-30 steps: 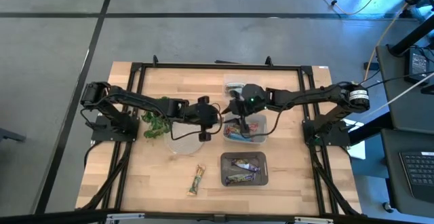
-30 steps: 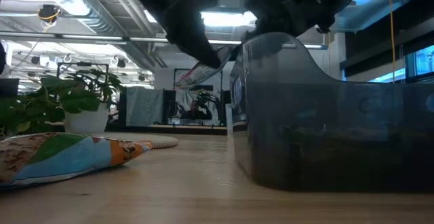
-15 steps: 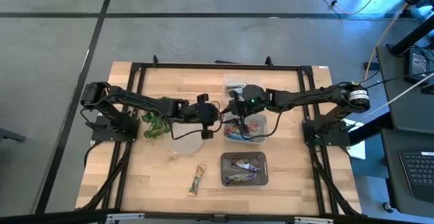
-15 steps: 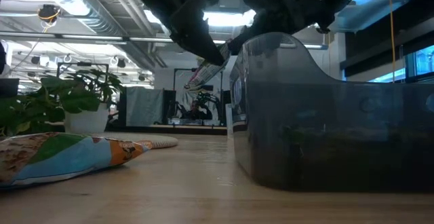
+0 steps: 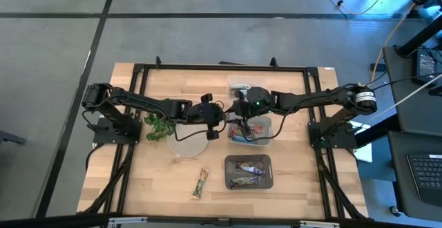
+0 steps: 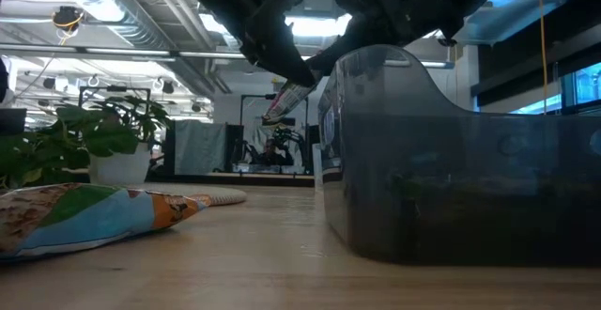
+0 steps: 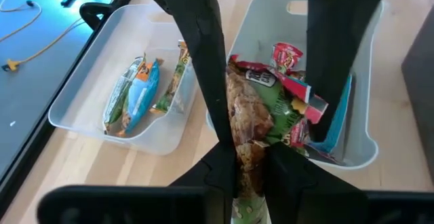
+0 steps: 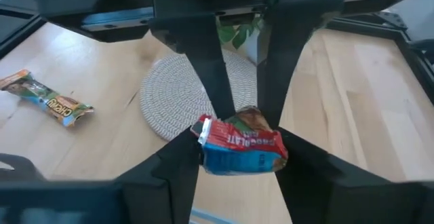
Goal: Pick and place Granola Bars by type
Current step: Put the red granola bar into the gray bin, then put the yellow granola bar into the transparent bin
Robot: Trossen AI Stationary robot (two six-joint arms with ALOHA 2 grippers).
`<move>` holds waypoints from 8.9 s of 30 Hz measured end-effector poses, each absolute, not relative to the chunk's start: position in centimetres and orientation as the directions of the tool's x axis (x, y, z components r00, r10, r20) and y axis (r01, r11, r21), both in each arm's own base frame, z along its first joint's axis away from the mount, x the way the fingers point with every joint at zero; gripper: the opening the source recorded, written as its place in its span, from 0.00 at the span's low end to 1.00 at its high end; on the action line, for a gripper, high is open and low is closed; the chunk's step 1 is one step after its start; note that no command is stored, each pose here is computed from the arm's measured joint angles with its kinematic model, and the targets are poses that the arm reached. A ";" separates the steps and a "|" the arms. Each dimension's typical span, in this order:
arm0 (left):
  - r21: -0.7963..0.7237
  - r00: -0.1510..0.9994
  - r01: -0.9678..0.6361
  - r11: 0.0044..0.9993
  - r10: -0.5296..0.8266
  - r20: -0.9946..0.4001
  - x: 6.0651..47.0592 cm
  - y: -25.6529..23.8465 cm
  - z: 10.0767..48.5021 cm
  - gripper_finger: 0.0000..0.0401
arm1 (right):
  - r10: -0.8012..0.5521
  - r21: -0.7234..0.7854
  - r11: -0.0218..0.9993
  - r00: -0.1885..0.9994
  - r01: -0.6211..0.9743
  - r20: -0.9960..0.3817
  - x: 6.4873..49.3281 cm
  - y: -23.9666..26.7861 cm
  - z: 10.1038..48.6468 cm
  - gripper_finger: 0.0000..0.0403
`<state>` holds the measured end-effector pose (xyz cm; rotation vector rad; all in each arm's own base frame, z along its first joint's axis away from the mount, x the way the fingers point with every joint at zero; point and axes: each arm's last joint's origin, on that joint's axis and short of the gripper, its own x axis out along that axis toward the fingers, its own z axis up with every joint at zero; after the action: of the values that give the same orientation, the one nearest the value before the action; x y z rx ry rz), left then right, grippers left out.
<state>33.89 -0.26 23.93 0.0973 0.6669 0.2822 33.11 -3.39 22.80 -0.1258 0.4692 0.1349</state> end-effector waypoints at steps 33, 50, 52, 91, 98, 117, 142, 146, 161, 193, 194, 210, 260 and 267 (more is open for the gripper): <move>0.140 0.599 -0.195 0.971 0.231 -0.767 32.3 -0.5 22.3 0.36 | 0.057 -0.037 0.995 0.825 -0.093 -0.562 27.5 -2.1 27.2 0.23; -0.038 0.609 -0.163 0.986 0.070 -0.790 32.3 -1.0 22.3 0.35 | 0.012 -0.037 0.999 0.831 -0.039 -0.556 25.1 1.1 22.4 0.23; -0.055 0.609 -0.174 0.983 0.063 -0.790 32.3 -1.0 22.3 0.35 | 0.015 -0.025 0.999 0.834 -0.034 -0.552 24.8 1.3 21.7 0.23; -0.230 0.616 -0.274 0.934 -0.013 -0.788 32.4 -1.2 22.3 0.44 | -0.029 -0.044 0.999 0.807 0.004 -0.590 22.3 1.0 16.4 0.61; -0.314 0.608 -0.211 0.925 -0.127 -0.784 32.4 -1.6 22.3 0.47 | -0.069 -0.032 0.998 0.808 0.062 -0.585 22.4 0.9 16.6 0.62; -0.353 0.632 -0.249 0.902 -0.125 -0.765 32.6 -1.7 22.5 0.48 | -0.067 -0.026 0.998 0.827 0.064 -0.558 23.1 1.0 17.7 0.62; -0.448 0.613 -0.304 0.841 -0.188 -0.768 31.8 -7.5 22.5 0.48 | -0.067 -0.027 0.998 0.821 0.062 -0.567 23.0 1.0 17.7 0.62; -0.436 0.618 -0.313 0.843 -0.168 -0.768 31.8 -7.5 22.5 0.48 | -0.067 -0.027 0.998 0.821 0.062 -0.567 23.0 1.0 17.7 0.62; -0.434 0.626 -0.321 0.842 -0.155 -0.764 31.9 -7.2 22.5 0.48 | -0.067 -0.027 0.998 0.822 0.062 -0.566 23.0 1.0 17.7 0.62; -0.459 0.627 -0.367 0.809 -0.149 -0.764 30.5 -11.6 22.5 0.71 | -0.067 -0.027 0.998 0.821 0.062 -0.567 23.0 1.0 17.7 0.62; -0.459 0.631 -0.372 0.807 -0.143 -0.763 30.4 -12.0 22.5 0.71 | -0.067 -0.027 0.998 0.821 0.063 -0.567 23.0 1.0 17.7 0.62; -0.395 0.514 -0.485 0.781 -0.111 -0.851 30.1 -16.3 17.4 0.71 | -0.067 -0.022 0.998 0.821 0.066 -0.567 23.0 1.0 17.7 0.62; -0.215 0.293 -0.477 0.852 -0.077 -0.953 29.3 -16.7 13.6 0.61 | -0.067 -0.001 0.997 0.821 0.080 -0.567 23.0 1.0 17.7 0.62; -0.170 0.275 -0.392 0.904 -0.061 -0.959 29.1 -16.4 13.5 0.45 | -0.067 -0.002 0.997 0.821 0.080 -0.567 23.0 1.0 17.7 0.62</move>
<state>29.09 -16.43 13.45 -0.4136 1.2823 0.2314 23.03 0.95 17.65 0.0218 0.6026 -0.0779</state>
